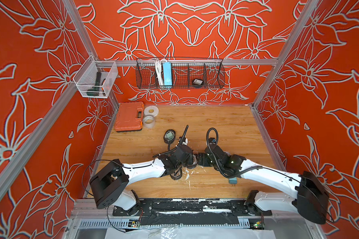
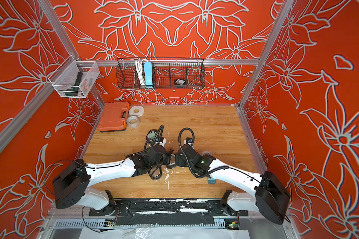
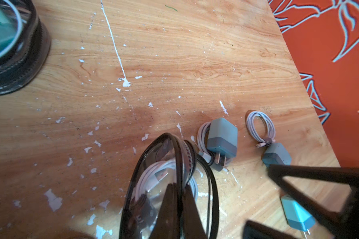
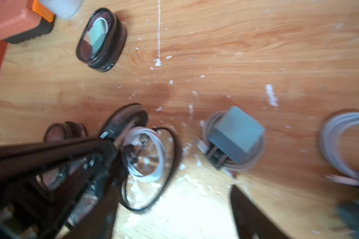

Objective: Pack away charging kits
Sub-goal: Place the charging cable in the storage bag, then pick up the plug from the center of the board, then place the plug in the storage bag, then place the storage bag at the center of the board.

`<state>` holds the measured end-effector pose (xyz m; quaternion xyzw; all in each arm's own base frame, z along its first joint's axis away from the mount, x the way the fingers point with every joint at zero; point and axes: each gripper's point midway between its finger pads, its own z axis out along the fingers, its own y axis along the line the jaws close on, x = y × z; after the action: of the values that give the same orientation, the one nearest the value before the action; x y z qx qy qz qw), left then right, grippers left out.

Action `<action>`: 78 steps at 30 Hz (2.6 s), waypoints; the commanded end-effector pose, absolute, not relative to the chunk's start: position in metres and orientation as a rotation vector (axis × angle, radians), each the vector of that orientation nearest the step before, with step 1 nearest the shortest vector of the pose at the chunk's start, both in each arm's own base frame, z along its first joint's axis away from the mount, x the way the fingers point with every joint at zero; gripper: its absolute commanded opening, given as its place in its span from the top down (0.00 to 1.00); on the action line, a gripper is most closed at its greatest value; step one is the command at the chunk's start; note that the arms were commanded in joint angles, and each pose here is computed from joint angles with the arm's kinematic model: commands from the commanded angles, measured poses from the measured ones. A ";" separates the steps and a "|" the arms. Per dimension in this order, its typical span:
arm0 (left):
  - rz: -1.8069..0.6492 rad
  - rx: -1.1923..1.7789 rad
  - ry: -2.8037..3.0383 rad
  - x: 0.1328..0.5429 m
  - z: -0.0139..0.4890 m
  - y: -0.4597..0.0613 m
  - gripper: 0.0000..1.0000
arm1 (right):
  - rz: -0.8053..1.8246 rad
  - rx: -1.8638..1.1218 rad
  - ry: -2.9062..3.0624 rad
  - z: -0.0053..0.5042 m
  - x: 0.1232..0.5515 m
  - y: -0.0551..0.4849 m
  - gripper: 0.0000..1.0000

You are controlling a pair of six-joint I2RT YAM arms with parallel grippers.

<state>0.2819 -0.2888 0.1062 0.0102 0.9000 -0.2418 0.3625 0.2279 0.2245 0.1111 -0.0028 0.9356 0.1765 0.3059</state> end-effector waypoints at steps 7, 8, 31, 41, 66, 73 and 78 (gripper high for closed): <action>-0.579 -0.020 2.249 0.275 0.118 -0.276 1.00 | 0.050 0.882 2.480 0.064 0.166 0.068 0.02; -0.579 -0.020 2.247 0.275 0.119 -0.276 1.00 | 0.068 0.866 2.469 0.067 0.167 0.067 0.02; -0.590 -0.026 2.238 0.271 0.127 -0.270 1.00 | 0.259 0.264 2.823 0.022 0.156 0.125 0.23; -0.597 -0.020 2.245 0.271 0.124 -0.274 1.00 | 0.094 0.078 2.894 0.011 0.156 0.140 0.35; -0.694 0.013 2.246 0.262 0.120 -0.281 1.00 | 0.344 -0.043 2.691 0.061 0.164 0.166 0.82; -0.750 0.058 2.218 0.256 0.121 -0.290 1.00 | 0.710 -0.174 2.470 0.127 0.197 0.240 0.89; -0.775 0.088 2.194 0.253 0.123 -0.295 1.00 | 0.809 -0.266 2.489 0.130 0.207 0.282 0.99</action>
<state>0.2524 -0.2871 0.1098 0.0264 0.8808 -0.2822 0.3792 0.2040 0.2551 0.1224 -0.0655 0.9284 0.2606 0.2568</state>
